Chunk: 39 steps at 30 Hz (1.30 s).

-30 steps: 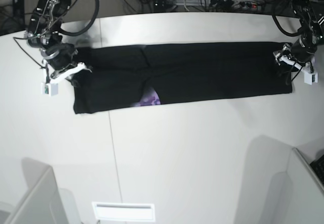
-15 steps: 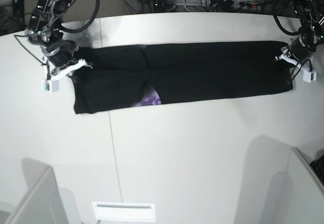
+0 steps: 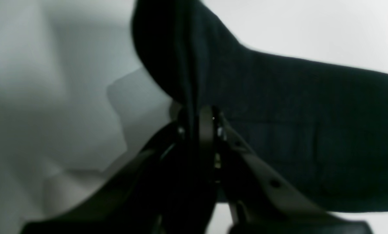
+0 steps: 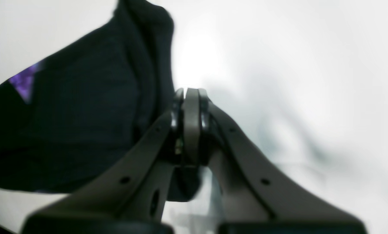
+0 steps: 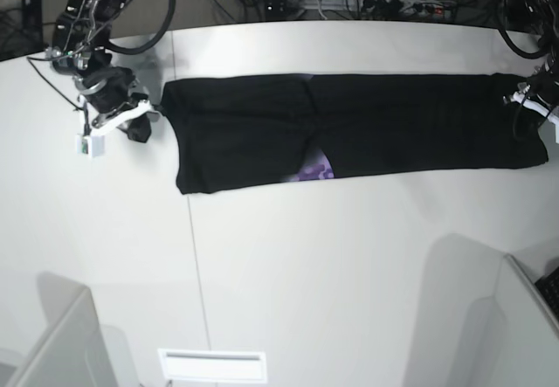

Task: Fold the T-shirt properly
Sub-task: 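Grasp the strip end with the left gripper and fold it inward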

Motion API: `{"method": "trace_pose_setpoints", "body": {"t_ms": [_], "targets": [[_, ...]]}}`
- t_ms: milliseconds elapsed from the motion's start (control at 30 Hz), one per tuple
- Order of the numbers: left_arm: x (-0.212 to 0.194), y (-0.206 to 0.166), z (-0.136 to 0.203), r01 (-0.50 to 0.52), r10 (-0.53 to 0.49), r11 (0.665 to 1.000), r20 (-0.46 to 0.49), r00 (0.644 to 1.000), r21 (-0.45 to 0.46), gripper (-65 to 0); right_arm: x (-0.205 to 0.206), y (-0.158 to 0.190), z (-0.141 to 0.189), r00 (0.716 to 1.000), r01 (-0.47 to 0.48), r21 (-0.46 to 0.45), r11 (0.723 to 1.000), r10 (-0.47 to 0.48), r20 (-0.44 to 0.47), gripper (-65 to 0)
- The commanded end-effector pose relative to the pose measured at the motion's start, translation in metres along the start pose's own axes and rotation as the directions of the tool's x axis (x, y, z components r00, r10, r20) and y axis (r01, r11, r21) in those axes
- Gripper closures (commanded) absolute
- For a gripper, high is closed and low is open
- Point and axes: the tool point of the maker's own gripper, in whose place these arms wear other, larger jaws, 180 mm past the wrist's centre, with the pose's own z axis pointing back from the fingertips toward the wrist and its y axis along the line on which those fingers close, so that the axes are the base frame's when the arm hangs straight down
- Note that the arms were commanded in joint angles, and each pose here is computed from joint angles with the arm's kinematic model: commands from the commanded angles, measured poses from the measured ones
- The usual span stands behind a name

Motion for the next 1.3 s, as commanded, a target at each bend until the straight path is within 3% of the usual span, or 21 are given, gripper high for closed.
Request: {"method": "trace_pose_setpoints", "body": {"t_ms": [0,233,633,967,1133,1267], "targets": [[0.011,-0.012,0.006,0.03,-0.029,0.999,0.046,0.999,-0.026,0.0,0.012,0.002,0.004,0.999,-0.02,0.009,1.0,0.02,0.04,0.0],[0.014,-0.058,0.027,0.082,-0.073,0.993,0.108,0.991,-0.081,0.0,0.012,0.003,0.003,0.999,-0.018,0.01,1.0,0.018,0.041,0.0],[0.001,-0.098,0.02,0.028,-0.028,0.987,0.003,1.0,-0.158,0.0,0.013,0.003,0.003,0.999,-0.018,0.01,1.0,0.018,0.044,0.0],[-0.017,-0.174,0.001,0.099,-0.127,0.932,-0.057,0.99,-0.35,0.0,0.016,0.004,0.002,0.998,-0.02,0.012,1.0,0.019,0.053,0.0],[-0.017,-0.198,-0.005,0.059,-0.098,0.92,-0.082,0.992,-0.388,0.0,0.018,0.004,0.001,0.998,-0.021,0.014,1.0,0.02,0.057,0.0],[-0.015,-0.219,-0.008,0.082,-0.128,0.896,-0.077,0.989,-0.435,0.0,0.019,0.004,0.001,0.998,-0.021,0.015,1.0,0.02,0.059,0.0]]}}
